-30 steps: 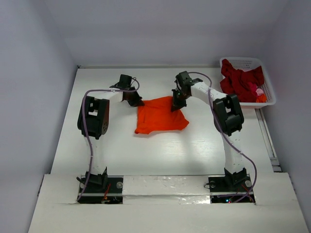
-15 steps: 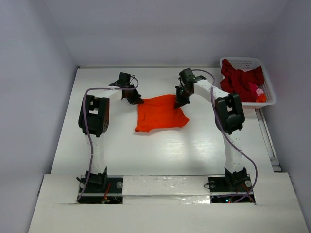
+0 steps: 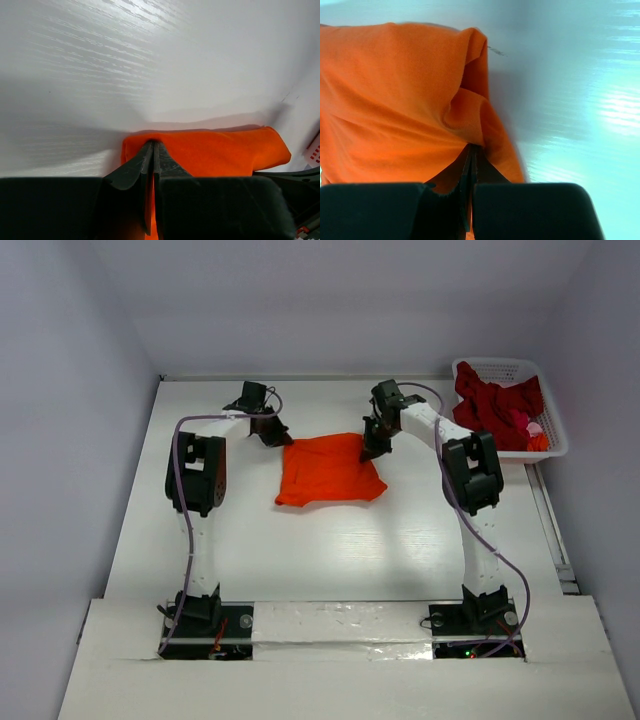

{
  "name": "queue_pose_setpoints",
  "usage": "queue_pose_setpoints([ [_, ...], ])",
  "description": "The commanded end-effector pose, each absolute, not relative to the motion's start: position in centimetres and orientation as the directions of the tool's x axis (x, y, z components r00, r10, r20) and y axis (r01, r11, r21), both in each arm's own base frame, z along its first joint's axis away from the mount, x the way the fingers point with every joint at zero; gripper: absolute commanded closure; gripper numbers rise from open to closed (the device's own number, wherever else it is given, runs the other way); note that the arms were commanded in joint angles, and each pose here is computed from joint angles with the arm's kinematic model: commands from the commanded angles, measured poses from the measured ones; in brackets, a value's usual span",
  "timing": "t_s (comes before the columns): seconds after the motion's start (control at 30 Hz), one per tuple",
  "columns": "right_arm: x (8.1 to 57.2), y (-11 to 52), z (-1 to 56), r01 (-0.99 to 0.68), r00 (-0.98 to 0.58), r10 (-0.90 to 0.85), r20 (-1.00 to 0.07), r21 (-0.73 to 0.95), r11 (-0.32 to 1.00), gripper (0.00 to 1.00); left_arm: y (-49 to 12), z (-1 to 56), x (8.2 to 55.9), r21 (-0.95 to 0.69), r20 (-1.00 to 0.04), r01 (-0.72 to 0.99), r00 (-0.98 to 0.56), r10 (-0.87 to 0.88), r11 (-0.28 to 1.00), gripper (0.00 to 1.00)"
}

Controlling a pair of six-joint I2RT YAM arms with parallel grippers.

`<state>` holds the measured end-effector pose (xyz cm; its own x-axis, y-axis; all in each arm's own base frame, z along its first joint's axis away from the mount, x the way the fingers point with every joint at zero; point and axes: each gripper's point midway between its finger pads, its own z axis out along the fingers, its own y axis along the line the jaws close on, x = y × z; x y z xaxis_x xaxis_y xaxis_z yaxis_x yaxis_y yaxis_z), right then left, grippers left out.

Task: Fold and stack the t-shirts
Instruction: Fold the long partially folded tshirt into a neat square

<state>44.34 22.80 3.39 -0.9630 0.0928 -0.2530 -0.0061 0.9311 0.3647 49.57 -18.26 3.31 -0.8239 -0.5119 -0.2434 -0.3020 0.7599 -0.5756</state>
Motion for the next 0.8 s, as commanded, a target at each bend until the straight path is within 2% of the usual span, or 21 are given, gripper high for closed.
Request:
queue_pose_setpoints([
  [0.0,45.6,21.2,3.7,0.005,-0.953,0.105,-0.283,0.334,0.943,1.0,-17.2,3.8,50.4,-0.558,-0.276,-0.3,-0.812,-0.514,0.774,1.0],
  [0.53,46.2,20.0,4.0,0.03,-0.949,0.132,-0.288,0.334,0.942,1.0,-15.6,4.3,51.7,-0.565,-0.284,-0.315,-0.793,-0.539,0.762,1.0],
  [0.77,46.4,19.9,4.5,0.026,-0.945,0.132,-0.299,0.333,0.943,1.0,-14.7,8.1,53.6,-0.573,-0.354,-0.286,-0.759,-0.547,0.768,1.0],
])
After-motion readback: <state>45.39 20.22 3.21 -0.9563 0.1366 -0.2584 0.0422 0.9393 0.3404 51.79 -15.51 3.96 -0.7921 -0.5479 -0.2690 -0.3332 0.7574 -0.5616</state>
